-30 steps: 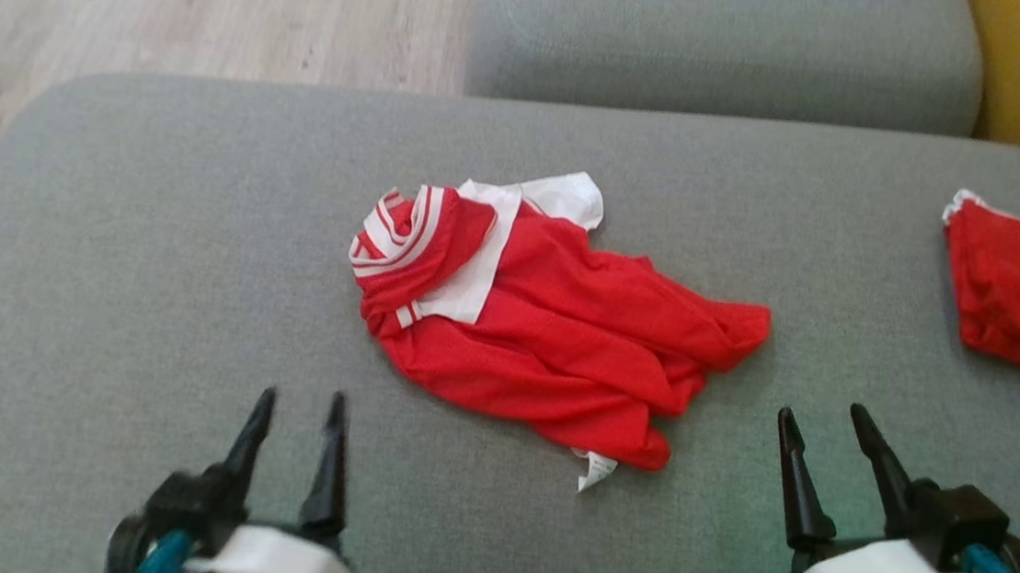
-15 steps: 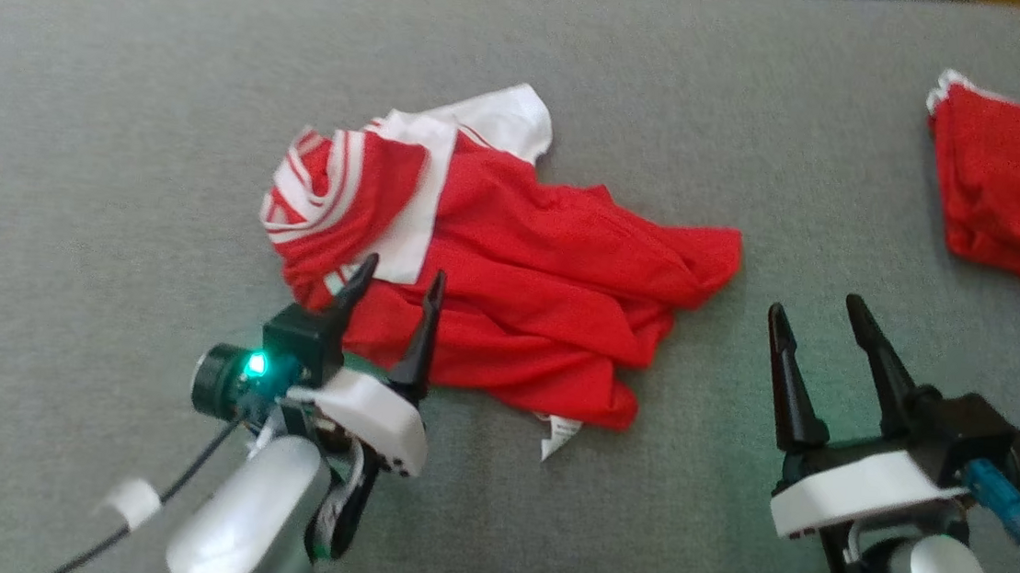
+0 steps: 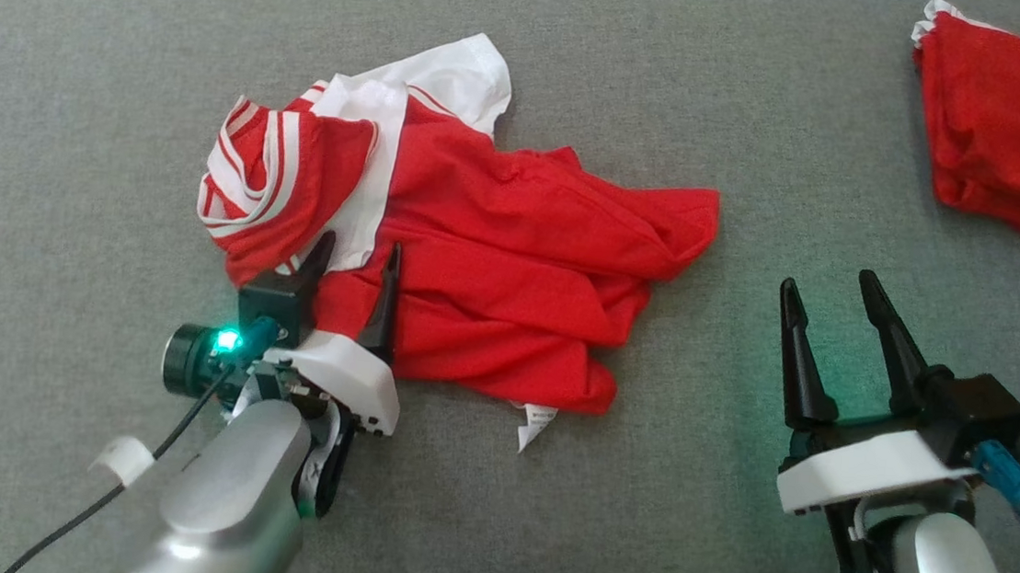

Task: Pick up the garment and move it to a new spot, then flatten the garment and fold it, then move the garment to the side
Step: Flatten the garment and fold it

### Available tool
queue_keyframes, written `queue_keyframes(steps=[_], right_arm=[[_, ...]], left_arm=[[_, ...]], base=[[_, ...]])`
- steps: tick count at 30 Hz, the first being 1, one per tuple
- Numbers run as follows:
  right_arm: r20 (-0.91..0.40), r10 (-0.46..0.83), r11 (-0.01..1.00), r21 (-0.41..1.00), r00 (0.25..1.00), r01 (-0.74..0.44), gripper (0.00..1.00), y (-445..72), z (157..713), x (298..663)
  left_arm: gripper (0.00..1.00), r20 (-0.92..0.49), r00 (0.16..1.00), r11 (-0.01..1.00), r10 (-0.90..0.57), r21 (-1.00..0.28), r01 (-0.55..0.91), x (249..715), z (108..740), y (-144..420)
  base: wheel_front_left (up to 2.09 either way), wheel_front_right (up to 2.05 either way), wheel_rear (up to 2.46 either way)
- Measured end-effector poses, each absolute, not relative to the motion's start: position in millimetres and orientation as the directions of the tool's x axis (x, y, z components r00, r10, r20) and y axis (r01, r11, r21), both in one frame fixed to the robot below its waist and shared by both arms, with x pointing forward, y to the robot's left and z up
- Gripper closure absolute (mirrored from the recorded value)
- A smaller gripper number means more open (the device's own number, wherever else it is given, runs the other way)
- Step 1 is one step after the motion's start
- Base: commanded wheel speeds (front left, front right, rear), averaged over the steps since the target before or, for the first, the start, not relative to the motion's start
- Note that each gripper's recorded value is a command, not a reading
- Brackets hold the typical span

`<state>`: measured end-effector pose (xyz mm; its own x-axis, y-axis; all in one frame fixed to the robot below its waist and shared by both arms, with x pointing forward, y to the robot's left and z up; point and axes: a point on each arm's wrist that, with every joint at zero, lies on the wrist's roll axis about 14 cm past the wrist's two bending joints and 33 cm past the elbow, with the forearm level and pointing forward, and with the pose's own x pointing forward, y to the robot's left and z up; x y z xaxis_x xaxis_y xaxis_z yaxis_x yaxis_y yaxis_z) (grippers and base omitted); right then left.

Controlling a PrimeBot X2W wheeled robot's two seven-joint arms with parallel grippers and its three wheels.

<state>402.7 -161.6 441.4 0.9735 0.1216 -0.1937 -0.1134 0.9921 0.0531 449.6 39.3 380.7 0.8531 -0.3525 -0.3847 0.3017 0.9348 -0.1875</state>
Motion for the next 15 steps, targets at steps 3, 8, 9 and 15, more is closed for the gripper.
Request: queue_keyframes(steps=[3, 8, 9, 15], right_arm=[[-0.192, 0.127, 0.991, 0.054, 0.973, -0.118, 0.00, -159.9, 441.6, 403.9], [-0.171, 0.135, 0.990, 0.054, 0.976, -0.128, 0.00, -157.1, 447.2, 408.5], [-0.170, 0.136, 0.990, 0.054, 0.976, -0.129, 0.00, -156.9, 447.4, 408.5], [-0.167, 0.136, 0.990, 0.061, 0.976, -0.127, 0.00, -156.7, 447.9, 407.9]], left_arm=[[0.00, -0.383, 0.859, 0.939, -0.341, -0.180, 0.292, 451.5, 381.4, 42.8], [0.54, -0.392, 0.862, 0.946, -0.321, -0.174, 0.273, 450.2, 379.0, 49.0], [0.76, -0.397, 0.862, 0.948, -0.316, -0.174, 0.267, 449.6, 377.6, 50.6], [1.00, -0.390, 0.868, 0.951, -0.308, -0.165, 0.263, 450.8, 379.1, 53.2]], base=[[0.00, 0.00, 0.00], [0.00, 0.00, 0.00], [0.00, 0.00, 0.00], [0.00, 0.00, 0.00]])
